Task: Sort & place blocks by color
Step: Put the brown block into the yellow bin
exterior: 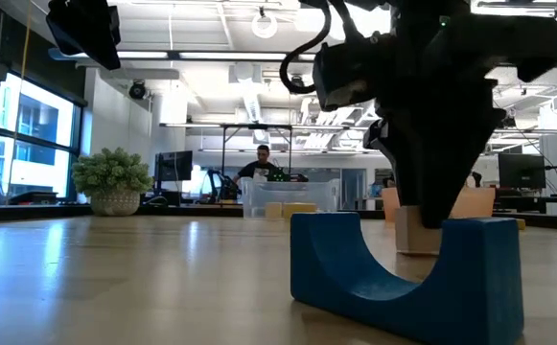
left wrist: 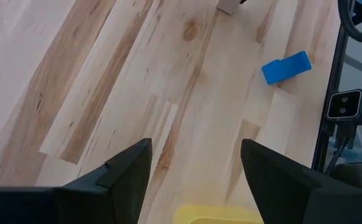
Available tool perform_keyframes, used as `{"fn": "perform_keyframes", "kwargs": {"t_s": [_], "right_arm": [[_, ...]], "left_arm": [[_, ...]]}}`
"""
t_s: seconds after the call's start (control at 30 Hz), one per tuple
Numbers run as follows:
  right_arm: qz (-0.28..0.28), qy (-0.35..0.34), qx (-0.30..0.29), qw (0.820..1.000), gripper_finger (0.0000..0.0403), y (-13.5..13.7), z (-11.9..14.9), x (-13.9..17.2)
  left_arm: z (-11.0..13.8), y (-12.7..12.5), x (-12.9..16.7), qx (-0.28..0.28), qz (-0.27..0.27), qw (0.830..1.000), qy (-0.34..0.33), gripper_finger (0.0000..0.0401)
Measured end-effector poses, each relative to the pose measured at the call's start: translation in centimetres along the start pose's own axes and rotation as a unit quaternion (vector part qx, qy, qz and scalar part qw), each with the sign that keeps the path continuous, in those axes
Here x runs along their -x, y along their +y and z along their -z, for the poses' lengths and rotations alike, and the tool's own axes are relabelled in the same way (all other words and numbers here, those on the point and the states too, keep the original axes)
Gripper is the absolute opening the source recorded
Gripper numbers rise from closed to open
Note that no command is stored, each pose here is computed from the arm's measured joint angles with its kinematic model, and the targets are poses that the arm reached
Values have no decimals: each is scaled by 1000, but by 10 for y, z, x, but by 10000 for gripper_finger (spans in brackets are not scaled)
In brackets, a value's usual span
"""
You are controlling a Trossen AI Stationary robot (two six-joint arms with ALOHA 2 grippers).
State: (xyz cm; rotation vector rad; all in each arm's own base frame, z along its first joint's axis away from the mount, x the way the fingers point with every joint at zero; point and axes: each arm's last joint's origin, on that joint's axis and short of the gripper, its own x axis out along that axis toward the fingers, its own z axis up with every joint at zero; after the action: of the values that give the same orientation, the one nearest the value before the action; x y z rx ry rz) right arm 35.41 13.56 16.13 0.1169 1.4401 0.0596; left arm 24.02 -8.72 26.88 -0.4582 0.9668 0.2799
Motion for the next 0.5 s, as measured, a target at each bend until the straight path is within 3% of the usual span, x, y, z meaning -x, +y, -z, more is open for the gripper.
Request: {"fn": "perform_keyframes", "kwargs": {"t_s": [0.17, 0.5], "right_arm": [[-9, -21, -12, 1000, 103, -5, -6, 17], [-16, -122, 12, 992, 103, -8, -45, 70]], "left_arm": [[0, 0, 0, -8, 2, 1000, -2, 236], [-9, 4, -2, -74, -8, 997, -29, 236]]}}
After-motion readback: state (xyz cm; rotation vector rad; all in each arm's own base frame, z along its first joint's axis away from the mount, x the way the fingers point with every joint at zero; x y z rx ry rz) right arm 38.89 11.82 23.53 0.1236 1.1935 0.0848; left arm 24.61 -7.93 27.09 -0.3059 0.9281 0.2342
